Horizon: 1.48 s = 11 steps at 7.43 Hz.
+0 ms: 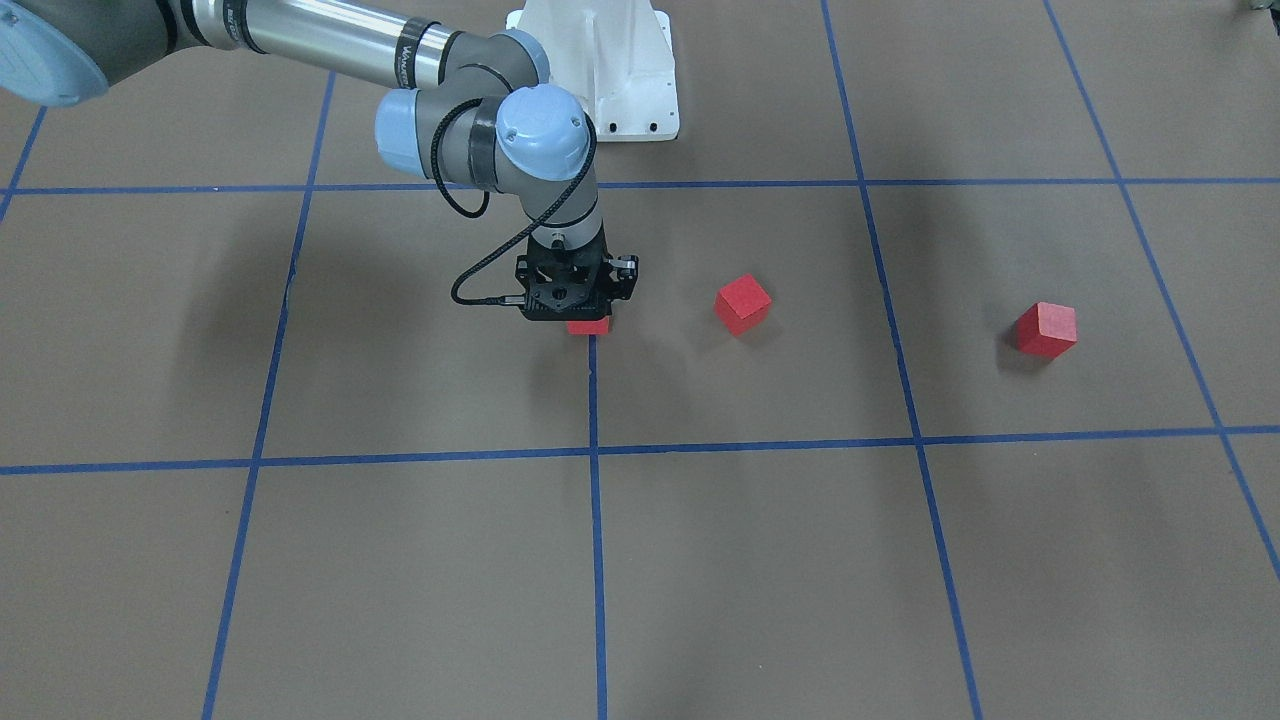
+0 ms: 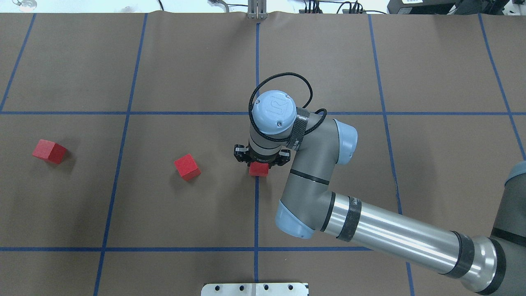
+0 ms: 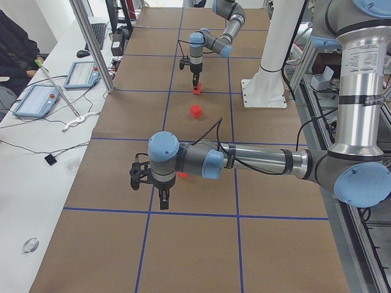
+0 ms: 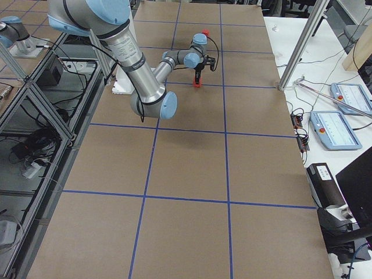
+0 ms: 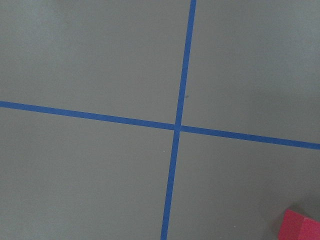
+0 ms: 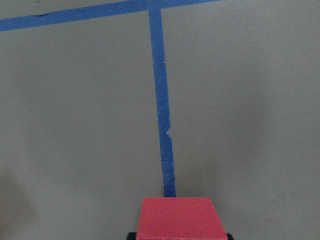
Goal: Form red blocks into L shape at center
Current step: 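Release the cube at center and lift the right gripper away, then grasp the red cube left of center with left gripper while right arm withdraws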
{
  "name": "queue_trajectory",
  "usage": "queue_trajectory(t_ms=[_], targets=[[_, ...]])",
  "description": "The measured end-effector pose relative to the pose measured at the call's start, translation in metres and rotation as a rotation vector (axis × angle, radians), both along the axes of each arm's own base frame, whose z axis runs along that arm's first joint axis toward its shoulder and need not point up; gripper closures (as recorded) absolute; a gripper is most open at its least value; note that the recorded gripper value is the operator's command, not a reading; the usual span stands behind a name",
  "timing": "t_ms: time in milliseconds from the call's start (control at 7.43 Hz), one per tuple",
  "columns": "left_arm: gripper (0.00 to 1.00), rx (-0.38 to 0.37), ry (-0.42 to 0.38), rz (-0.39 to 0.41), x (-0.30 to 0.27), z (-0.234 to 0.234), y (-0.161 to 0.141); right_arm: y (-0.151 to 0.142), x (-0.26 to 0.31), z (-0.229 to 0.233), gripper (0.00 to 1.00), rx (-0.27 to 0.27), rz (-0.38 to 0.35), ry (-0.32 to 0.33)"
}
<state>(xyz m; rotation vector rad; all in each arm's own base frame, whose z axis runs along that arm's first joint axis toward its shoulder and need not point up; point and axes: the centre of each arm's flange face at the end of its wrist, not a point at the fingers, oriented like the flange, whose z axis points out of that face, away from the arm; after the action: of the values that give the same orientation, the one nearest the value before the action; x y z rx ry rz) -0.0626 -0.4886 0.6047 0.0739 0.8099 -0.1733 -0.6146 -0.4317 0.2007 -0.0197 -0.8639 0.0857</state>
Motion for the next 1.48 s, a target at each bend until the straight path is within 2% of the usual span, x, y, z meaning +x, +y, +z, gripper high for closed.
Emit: queue_trajectory(t_ms=[538, 807, 942, 1211, 1480], targets=[[0.0, 0.037, 0.065, 0.034, 0.015, -0.025, 0.01, 0.001, 0.01, -0.01, 0.01, 0.007, 0.0, -0.018], [0.0, 0.052, 0.09, 0.053, 0.061, -0.066, 0.009, -0.011, 0.078, -0.033, 0.01, -0.008, 0.016, -0.046], [0.0, 0.033, 0.118, 0.035, 0.098, -0.095, 0.01, -0.023, 0.133, -0.028, 0.01, -0.006, 0.019, -0.063], [0.0, -0.02, 0.169, 0.006, 0.192, -0.159, 0.006, -0.057, 0.229, 0.011, 0.01, 0.008, 0.015, -0.072], [0.0, -0.065, 0.196, -0.022, 0.295, -0.232, 0.004, -0.081, 0.287, 0.068, 0.01, 0.047, 0.003, -0.025]])
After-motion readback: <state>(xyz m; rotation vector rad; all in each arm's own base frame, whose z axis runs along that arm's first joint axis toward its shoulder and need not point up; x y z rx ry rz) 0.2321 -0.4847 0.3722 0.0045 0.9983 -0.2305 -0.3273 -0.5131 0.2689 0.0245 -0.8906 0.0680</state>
